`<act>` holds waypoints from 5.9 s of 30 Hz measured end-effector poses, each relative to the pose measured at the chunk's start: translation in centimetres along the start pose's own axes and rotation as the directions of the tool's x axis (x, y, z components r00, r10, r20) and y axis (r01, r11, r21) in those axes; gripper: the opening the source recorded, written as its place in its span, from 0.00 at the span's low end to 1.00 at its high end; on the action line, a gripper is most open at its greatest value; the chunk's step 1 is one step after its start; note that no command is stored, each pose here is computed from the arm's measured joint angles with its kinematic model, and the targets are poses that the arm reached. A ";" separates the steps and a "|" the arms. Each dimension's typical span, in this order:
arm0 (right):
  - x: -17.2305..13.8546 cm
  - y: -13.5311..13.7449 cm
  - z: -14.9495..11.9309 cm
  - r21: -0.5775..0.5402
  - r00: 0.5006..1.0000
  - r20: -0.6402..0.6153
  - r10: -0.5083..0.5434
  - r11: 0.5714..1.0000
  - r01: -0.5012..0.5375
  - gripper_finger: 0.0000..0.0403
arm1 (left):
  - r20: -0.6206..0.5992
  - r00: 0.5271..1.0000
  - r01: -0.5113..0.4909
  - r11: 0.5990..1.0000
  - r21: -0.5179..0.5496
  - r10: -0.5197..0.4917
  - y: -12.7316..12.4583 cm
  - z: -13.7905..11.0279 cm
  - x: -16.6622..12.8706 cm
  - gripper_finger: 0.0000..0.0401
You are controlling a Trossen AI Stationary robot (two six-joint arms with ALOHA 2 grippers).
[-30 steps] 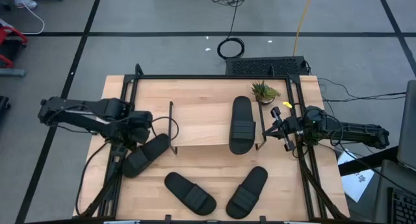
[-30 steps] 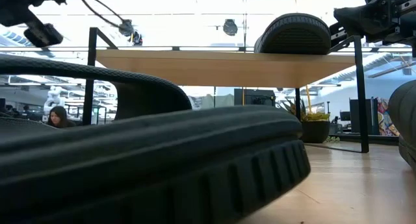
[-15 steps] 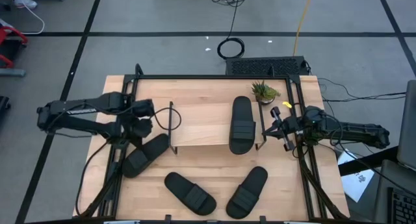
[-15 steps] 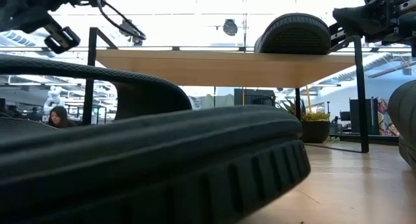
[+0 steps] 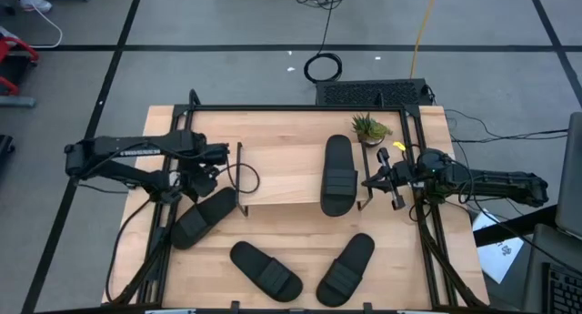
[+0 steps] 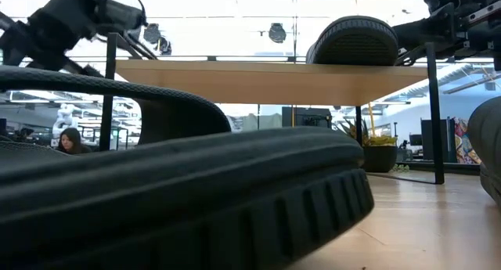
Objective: Pick and place slides into the shelf
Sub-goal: Put the black slide on the shelf
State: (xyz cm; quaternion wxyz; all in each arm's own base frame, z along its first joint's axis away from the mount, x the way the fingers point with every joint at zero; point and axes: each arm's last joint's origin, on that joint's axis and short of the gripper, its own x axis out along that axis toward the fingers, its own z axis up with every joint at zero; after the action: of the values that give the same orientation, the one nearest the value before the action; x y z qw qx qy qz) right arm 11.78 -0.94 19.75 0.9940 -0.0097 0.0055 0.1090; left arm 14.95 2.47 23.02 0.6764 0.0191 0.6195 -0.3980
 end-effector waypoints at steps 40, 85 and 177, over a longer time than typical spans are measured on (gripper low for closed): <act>0.0 0.0 0.1 -0.001 1.000 0.012 0.003 1.000 -0.003 0.00 | 0.059 0.985 -0.159 0.986 -0.053 0.162 0.2 1.0 1.0 0.42; 0.3 -0.1 -0.2 0.018 1.000 -0.016 0.007 1.000 -0.007 0.00 | 0.136 0.990 0.054 0.852 -0.521 0.020 -1.5 3.5 3.4 0.71; 0.3 0.1 0.0 0.012 0.998 -0.002 0.058 0.998 -0.058 0.00 | 0.354 0.885 -0.169 0.917 -0.362 0.303 -7.2 13.5 -9.0 0.00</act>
State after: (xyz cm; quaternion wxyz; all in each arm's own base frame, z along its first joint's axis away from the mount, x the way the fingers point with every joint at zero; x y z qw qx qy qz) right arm 12.02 -0.82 19.70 0.9904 -0.0035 0.0075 0.1379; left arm 22.80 -4.85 37.15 0.8271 -0.0974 0.5159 -0.2004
